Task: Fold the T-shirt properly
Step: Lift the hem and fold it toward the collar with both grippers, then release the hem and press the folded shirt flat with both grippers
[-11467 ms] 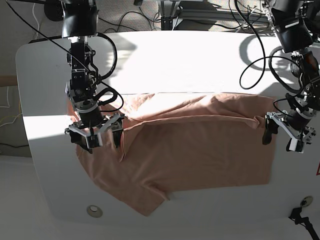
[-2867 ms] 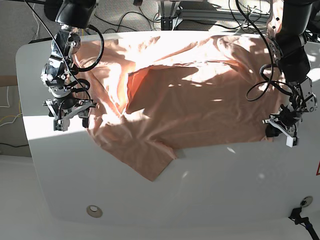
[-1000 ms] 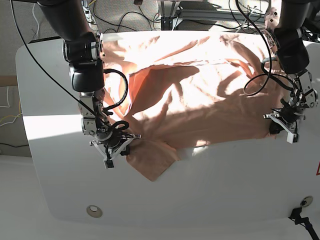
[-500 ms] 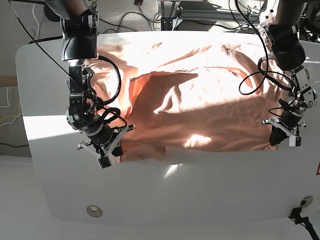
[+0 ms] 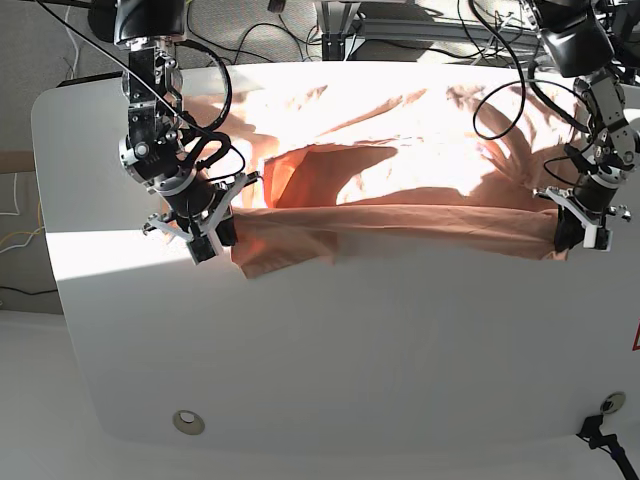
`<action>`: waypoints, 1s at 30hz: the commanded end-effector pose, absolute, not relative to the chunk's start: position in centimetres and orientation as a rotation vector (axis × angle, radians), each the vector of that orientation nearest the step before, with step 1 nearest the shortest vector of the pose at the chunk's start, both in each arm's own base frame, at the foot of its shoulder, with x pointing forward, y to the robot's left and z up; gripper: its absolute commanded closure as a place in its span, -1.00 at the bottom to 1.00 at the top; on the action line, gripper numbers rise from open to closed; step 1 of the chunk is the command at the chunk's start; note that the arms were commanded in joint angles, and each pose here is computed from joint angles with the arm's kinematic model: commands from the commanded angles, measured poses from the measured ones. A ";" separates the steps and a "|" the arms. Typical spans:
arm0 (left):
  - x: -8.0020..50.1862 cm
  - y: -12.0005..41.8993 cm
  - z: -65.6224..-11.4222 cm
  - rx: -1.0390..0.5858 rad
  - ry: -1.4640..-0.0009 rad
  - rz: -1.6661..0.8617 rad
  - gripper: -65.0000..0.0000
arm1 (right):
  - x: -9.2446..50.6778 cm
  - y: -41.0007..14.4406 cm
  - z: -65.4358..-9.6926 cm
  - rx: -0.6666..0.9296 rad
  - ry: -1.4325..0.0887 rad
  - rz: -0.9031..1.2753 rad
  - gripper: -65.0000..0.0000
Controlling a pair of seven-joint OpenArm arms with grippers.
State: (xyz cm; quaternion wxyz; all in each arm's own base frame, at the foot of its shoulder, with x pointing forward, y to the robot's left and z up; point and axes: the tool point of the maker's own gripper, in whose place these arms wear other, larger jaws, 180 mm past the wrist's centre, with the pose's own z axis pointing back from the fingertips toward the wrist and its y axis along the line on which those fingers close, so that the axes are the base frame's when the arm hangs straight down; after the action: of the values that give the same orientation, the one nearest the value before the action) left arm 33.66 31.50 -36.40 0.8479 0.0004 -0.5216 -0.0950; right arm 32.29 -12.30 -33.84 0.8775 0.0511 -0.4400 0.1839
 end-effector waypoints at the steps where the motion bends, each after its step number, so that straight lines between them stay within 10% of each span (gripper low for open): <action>1: 34.1 31.9 -34.0 0.024 -1.169 -0.223 1.00 | 32.9 -13.3 -31.7 0.075 -0.989 0.370 1.00; 18: 28.3 33.0 -36.6 0.102 -0.952 -0.320 1.00 | 26.7 -13.7 -35.8 0.090 -0.844 0.355 1.00; 20: 28.0 33.5 -37.0 0.115 -0.909 -0.312 0.66 | 26.3 -13.9 -36.7 0.090 -0.816 0.343 1.00; 24: 27.7 34.8 -36.7 0.141 -0.906 -0.282 -0.26 | 25.7 -14.6 -39.1 0.093 -0.750 0.319 0.07; 26: 27.8 34.7 -36.7 0.140 -0.908 -0.283 -0.33 | 25.8 -14.9 -39.5 0.089 -0.740 0.316 -0.30; 30: 29.4 35.1 -33.9 0.175 -0.984 -0.283 -0.33 | 27.2 -15.4 -35.8 0.054 -0.846 0.325 -0.35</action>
State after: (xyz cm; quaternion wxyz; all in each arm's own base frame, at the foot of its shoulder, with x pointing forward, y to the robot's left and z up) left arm 27.83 33.89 -37.55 0.8930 0.0586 -0.4259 -0.1328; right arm 25.65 -14.98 -38.87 0.9185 0.0356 -0.3609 0.1577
